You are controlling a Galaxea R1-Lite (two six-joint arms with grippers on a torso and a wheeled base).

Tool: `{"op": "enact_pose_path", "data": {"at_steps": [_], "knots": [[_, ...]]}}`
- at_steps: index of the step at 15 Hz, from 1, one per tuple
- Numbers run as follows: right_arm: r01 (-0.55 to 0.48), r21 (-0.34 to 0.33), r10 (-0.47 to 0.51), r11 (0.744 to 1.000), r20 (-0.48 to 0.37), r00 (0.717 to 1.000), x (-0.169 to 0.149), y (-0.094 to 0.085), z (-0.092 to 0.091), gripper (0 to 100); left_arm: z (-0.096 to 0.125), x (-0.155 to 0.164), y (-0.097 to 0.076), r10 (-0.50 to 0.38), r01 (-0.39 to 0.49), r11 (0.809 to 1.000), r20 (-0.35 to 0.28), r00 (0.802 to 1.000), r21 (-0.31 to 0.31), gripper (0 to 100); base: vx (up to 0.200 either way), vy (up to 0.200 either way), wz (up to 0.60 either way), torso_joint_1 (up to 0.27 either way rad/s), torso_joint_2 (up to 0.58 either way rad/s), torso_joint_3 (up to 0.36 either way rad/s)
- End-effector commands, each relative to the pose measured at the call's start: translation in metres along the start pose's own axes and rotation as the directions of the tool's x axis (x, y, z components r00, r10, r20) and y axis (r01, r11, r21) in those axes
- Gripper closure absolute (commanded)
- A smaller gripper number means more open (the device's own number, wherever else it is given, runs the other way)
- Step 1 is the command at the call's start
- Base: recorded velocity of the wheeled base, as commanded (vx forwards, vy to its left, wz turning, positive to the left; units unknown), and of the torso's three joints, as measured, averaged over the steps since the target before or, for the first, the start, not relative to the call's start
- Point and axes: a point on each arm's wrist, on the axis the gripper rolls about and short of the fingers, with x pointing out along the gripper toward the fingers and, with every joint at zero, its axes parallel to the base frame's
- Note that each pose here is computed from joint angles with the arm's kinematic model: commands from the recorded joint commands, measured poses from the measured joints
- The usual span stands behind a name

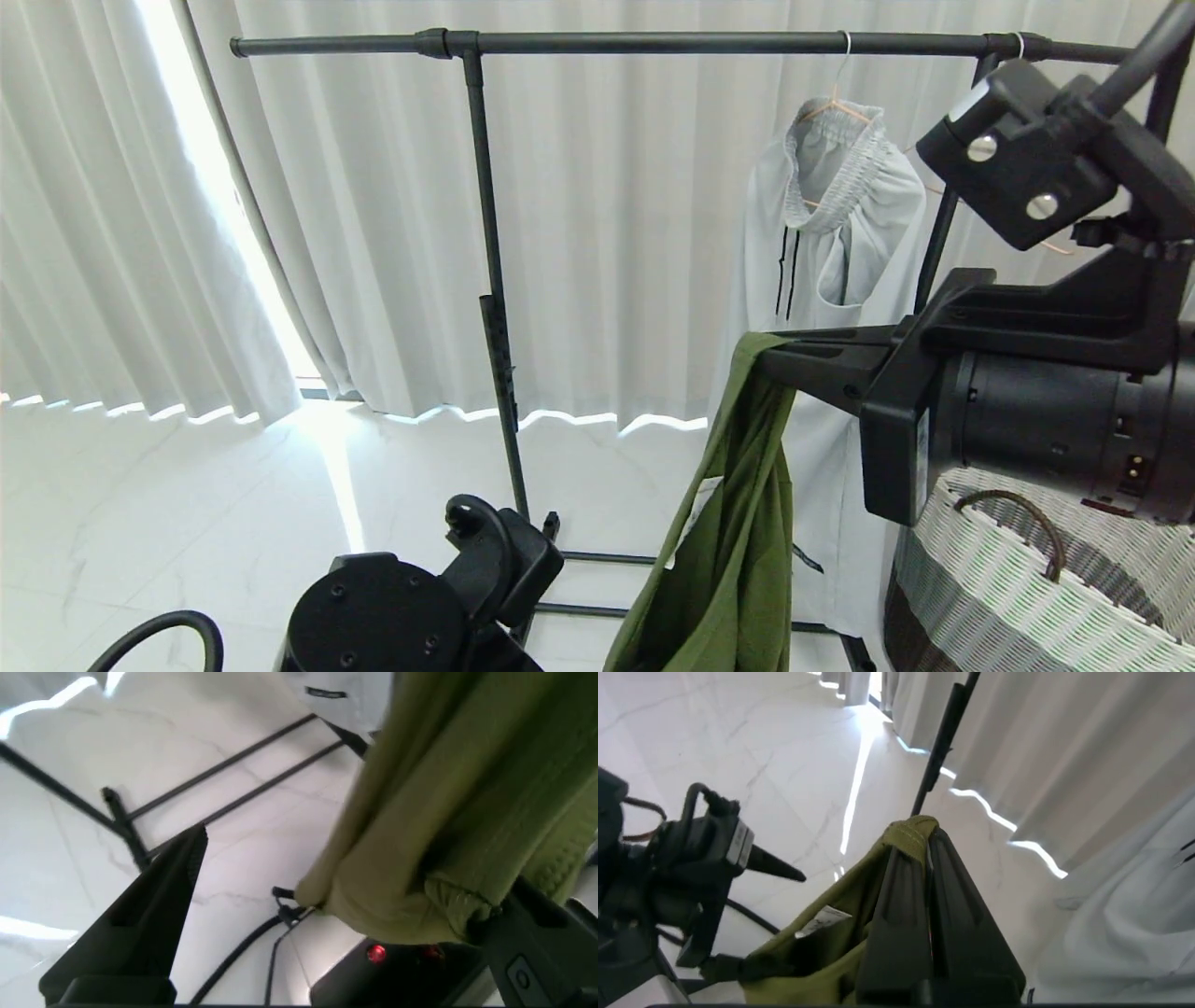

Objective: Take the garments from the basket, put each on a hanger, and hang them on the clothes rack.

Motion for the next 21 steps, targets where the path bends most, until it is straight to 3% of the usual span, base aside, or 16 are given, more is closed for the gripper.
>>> {"op": "enact_pose_path", "data": {"at_steps": [1,4,5,7,9,11,12,14,17,19,21], "knots": [[-0.008,-0.005,0.008,1.000,-0.013,1.000,-0.004,0.001,-0.001,100,0.001,0.001,0.006,0.043,-0.043,0.999,0.005,0.999,-0.017,0,0.000,0.000,0.00,0.000,0.00,0.000],[-0.004,-0.007,0.004,1.000,-0.025,1.000,-0.010,-0.001,-0.003,100,-0.001,-0.009,0.007,0.035,-0.034,0.999,0.039,0.999,-0.020,0,0.000,0.000,0.00,0.000,0.00,0.000],[0.000,-0.007,0.000,1.000,-0.029,1.000,-0.012,-0.002,-0.005,100,-0.003,-0.012,0.008,0.036,-0.036,0.999,0.040,0.999,-0.018,100,0.000,0.000,0.00,0.000,0.00,0.000],[0.019,-0.004,-0.019,1.000,-0.032,0.999,-0.018,-0.008,-0.008,100,-0.004,-0.019,0.009,0.045,-0.045,0.999,0.054,0.997,-0.009,100,0.000,0.000,0.00,0.000,0.00,0.000],[0.048,0.002,-0.048,0.999,-0.035,0.998,-0.024,-0.015,-0.008,100,-0.003,-0.025,0.011,0.062,-0.066,0.997,0.079,0.995,0.043,100,0.000,0.000,0.00,0.000,0.00,0.000],[0.085,0.008,-0.084,0.996,-0.045,0.995,-0.036,-0.025,-0.008,100,0.002,-0.033,0.012,0.066,-0.083,0.987,0.121,0.991,0.140,100,0.000,0.000,0.00,0.000,0.00,0.000],[0.086,0.009,-0.086,0.996,-0.042,0.995,-0.041,-0.026,-0.007,100,0.011,-0.035,0.014,0.072,-0.094,0.986,0.156,0.985,0.141,100,0.000,0.000,0.00,0.000,0.00,0.000],[0.086,0.005,-0.085,0.996,-0.054,0.995,-0.055,-0.027,-0.013,100,0.052,-0.039,0.021,0.116,-0.141,0.986,0.239,0.964,0.091,100,0.000,0.000,0.00,0.000,0.00,0.000],[0.086,0.006,-0.086,0.996,-0.048,0.995,-0.072,-0.030,-0.013,100,0.115,-0.067,0.030,0.149,-0.168,0.984,0.243,0.959,0.060,100,0.000,0.000,0.00,0.000,0.00,0.000],[0.088,0.013,-0.088,0.996,-0.011,0.996,-0.077,-0.031,-0.006,100,0.171,-0.107,0.038,0.091,-0.108,0.993,0.262,0.961,0.053,100,0.000,0.000,0.00,0.000,0.00,0.000],[0.090,-0.003,-0.090,0.996,0.042,0.995,-0.081,-0.032,0.009,100,0.206,-0.140,0.042,0.020,-0.038,0.997,0.272,0.962,0.061,100,0.000,0.000,0.00,0.000,0.00,0.000]]}}
